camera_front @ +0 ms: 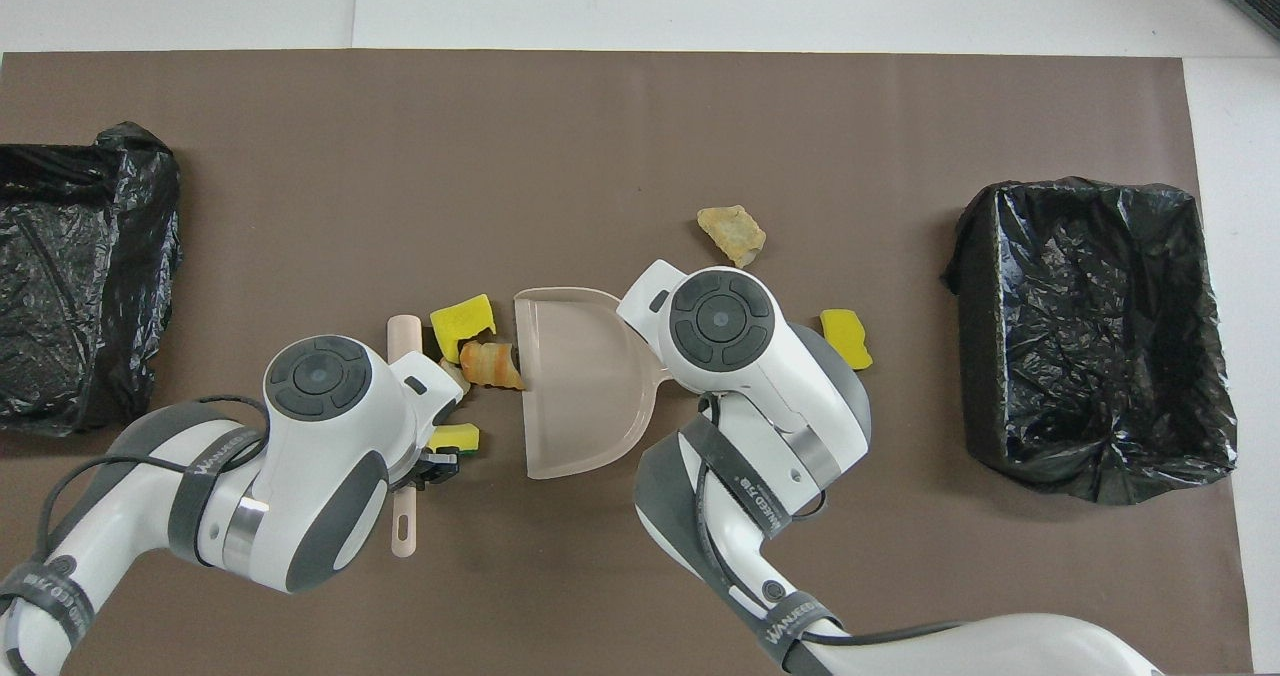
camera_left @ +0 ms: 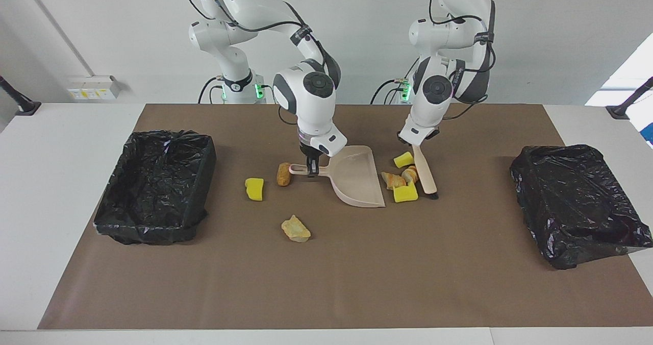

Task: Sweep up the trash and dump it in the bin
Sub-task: 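Sweep the sponges and crusts into the dustpan with the left gripper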

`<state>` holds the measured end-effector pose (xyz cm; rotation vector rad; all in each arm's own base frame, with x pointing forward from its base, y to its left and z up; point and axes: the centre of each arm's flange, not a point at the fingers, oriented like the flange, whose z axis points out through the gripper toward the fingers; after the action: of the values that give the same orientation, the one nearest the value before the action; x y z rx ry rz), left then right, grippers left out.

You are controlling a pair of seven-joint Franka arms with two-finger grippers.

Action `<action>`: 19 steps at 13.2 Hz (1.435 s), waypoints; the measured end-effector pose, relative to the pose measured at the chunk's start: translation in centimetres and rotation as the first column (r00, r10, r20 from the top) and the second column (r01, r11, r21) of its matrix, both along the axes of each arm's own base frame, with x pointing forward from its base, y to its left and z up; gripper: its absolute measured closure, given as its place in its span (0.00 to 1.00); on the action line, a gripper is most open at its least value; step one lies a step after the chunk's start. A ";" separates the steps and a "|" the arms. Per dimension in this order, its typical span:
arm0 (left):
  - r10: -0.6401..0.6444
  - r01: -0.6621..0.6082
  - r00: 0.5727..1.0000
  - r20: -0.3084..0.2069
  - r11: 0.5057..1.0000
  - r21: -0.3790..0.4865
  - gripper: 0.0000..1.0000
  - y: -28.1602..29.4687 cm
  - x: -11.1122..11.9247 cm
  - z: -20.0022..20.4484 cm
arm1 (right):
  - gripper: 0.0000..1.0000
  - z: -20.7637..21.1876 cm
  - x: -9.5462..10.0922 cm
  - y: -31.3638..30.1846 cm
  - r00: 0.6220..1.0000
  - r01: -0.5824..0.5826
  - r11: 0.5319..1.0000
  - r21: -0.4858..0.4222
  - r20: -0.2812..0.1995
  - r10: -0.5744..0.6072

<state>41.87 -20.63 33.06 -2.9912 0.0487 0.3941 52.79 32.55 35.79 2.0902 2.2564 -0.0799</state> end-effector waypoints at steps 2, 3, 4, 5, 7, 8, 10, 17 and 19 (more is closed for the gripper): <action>-0.094 0.094 0.996 0.007 0.996 -0.009 0.74 -3.1 -1.2 0.4 | 0.68 0.0 0.0 0.0 1.000 0.000 1.000 0.000 0.000 0.000; -0.134 0.135 0.991 0.017 0.991 -0.012 0.74 -4.9 -2.0 0.7 | 0.68 0.0 0.0 0.0 1.000 0.000 1.000 0.000 0.000 0.000; -0.174 0.174 0.984 0.032 0.984 -0.020 0.74 -6.8 -2.7 1.2 | 0.68 0.0 0.0 0.0 1.000 0.000 1.000 0.000 0.000 0.000; -0.207 0.209 0.977 0.048 0.977 -0.030 0.74 -8.6 -3.2 1.8 | 0.68 0.0 0.0 0.0 1.000 0.000 1.000 0.000 0.000 0.000; -0.240 0.243 0.968 0.071 0.969 -0.040 0.74 -11.2 -4.2 2.6 | 0.68 0.0 0.0 0.0 1.000 0.000 1.000 0.000 0.000 0.000; -0.239 0.243 0.968 0.081 0.969 -0.044 0.74 -11.9 -4.4 2.9 | 0.68 0.0 0.0 0.0 1.000 0.000 1.000 0.000 0.000 0.000; -0.222 0.229 0.969 0.108 0.971 -0.061 0.74 -12.5 -3.4 4.3 | 0.68 0.0 0.0 0.0 1.000 0.000 1.000 0.000 0.000 0.000; -0.032 0.034 0.999 -0.024 0.996 0.087 0.74 -8.1 -3.4 6.1 | 0.68 0.0 0.0 0.0 1.000 0.000 1.000 0.000 0.000 0.000; 0.025 -0.020 0.999 -0.045 0.994 0.104 0.74 -6.9 -4.8 5.1 | 0.68 0.0 0.0 0.0 1.000 0.000 1.000 0.000 0.000 0.000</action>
<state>37.04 -27.57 38.16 -2.8830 -0.0011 0.4539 52.78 32.56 35.79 2.0899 2.2566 -0.0800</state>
